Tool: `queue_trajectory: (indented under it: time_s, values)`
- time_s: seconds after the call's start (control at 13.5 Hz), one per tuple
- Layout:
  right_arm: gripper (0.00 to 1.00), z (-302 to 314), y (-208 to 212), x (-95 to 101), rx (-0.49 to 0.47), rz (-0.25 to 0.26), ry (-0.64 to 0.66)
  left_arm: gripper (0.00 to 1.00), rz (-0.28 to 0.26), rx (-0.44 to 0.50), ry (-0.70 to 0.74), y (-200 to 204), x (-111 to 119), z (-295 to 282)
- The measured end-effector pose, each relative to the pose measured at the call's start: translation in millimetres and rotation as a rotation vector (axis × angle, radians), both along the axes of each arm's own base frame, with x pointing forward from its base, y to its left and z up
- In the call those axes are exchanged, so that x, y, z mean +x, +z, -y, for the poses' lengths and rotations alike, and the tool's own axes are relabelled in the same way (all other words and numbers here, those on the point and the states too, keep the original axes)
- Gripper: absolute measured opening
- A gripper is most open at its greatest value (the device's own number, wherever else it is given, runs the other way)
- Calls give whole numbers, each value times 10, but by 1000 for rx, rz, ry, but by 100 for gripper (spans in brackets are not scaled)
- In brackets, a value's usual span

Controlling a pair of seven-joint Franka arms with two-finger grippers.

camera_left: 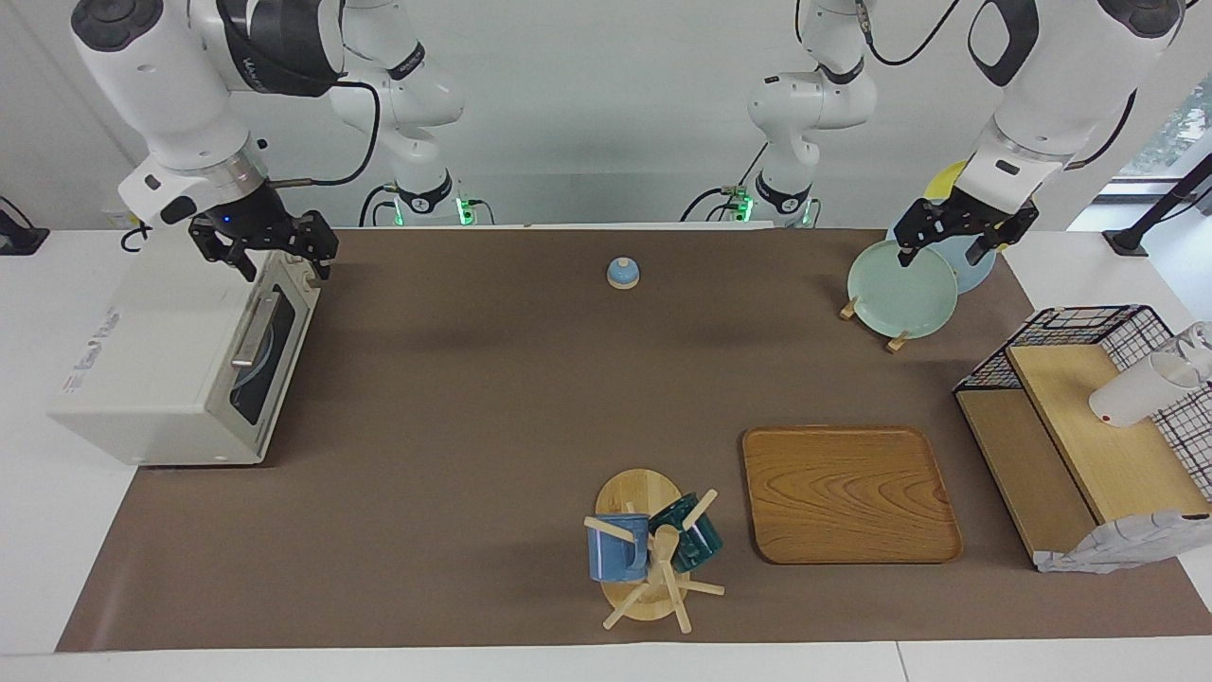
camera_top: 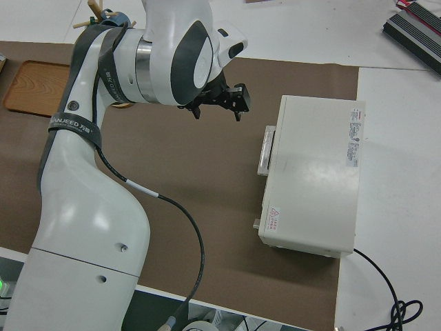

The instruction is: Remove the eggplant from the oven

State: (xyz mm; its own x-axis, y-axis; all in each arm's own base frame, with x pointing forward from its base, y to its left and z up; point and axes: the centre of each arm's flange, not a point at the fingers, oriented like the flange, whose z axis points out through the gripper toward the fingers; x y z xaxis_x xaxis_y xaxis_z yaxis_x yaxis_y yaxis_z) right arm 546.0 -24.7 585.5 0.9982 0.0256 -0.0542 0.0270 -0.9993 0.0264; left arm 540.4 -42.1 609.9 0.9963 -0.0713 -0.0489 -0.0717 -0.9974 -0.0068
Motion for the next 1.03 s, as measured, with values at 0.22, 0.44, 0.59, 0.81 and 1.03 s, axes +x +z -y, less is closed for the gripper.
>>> queue_trajectory:
  time_s: [0.22, 0.44, 0.59, 0.81, 1.03]
  values:
    - [100, 3, 0, 0, 0, 0, -1, 100, 0, 0, 0, 0, 0, 0]
    - [100, 31, -2, -2, 0, 0, -9, 100, 0, 0, 0, 0, 0, 0]
    - [90, 95, -20, -1, 0, 2, -20, 100, 0, 0, 0, 0, 0, 0]
    - [49, 240, -212, 15, -1, 34, -43, 100, 0, 0, 0, 0, 0, 0]
    - [15, 553, -596, -61, -29, 63, -79, 100, 0, 0, 0, 0, 0, 0]
